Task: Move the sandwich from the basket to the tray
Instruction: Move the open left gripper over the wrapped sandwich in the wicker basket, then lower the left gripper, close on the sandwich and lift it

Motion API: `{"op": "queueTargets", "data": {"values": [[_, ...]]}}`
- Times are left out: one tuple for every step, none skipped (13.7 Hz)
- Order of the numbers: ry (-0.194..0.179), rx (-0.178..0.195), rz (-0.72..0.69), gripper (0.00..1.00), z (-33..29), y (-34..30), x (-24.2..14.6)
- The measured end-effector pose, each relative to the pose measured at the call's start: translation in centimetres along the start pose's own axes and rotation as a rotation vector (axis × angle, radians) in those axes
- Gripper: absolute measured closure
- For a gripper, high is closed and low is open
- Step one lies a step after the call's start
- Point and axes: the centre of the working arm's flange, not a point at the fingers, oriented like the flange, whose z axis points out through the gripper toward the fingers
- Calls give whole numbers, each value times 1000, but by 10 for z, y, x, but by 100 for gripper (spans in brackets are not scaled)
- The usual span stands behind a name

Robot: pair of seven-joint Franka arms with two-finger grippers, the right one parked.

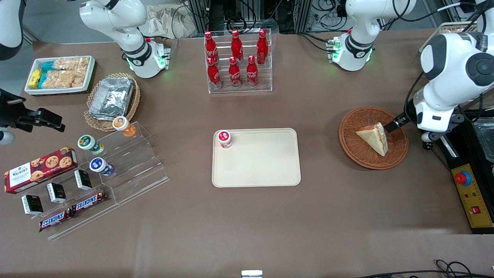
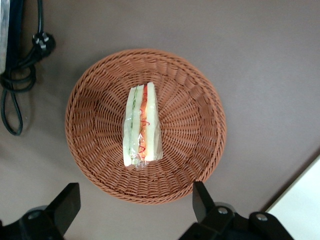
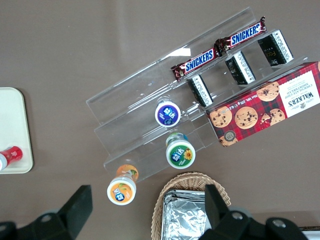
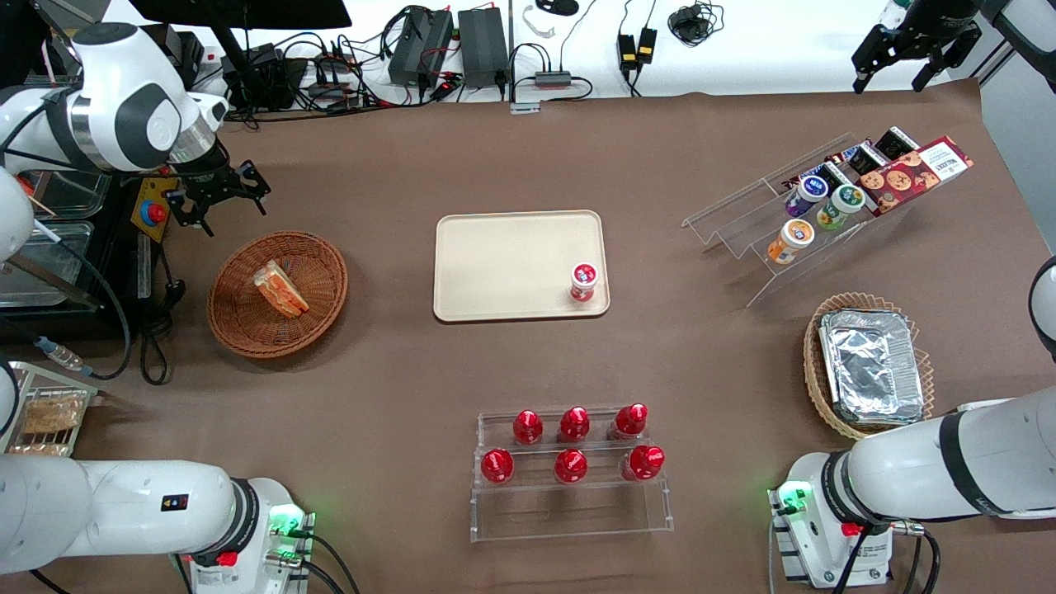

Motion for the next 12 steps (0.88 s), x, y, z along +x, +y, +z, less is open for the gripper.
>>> {"op": "queueTargets", "data": {"values": [[-3,2,-28,0,7,-2,-1],[-3,1,-54,0,15,-3,-2],[-3,-1,-76,0,24,-5,-3],[-2,-2,-100,0,35,-6,-4],[-2,-3,-126,0,47,-7,-5],[-5,-1,-151,0,59,-8,-5],[-11,3,-168,0,71,-8,-6],[-19,9,-177,0,83,-8,-5],[-30,18,-181,0,95,-7,-5],[-41,27,-183,0,105,-6,-4],[-52,35,-184,0,116,-5,-2],[-63,44,-185,0,126,-5,-2]]}}
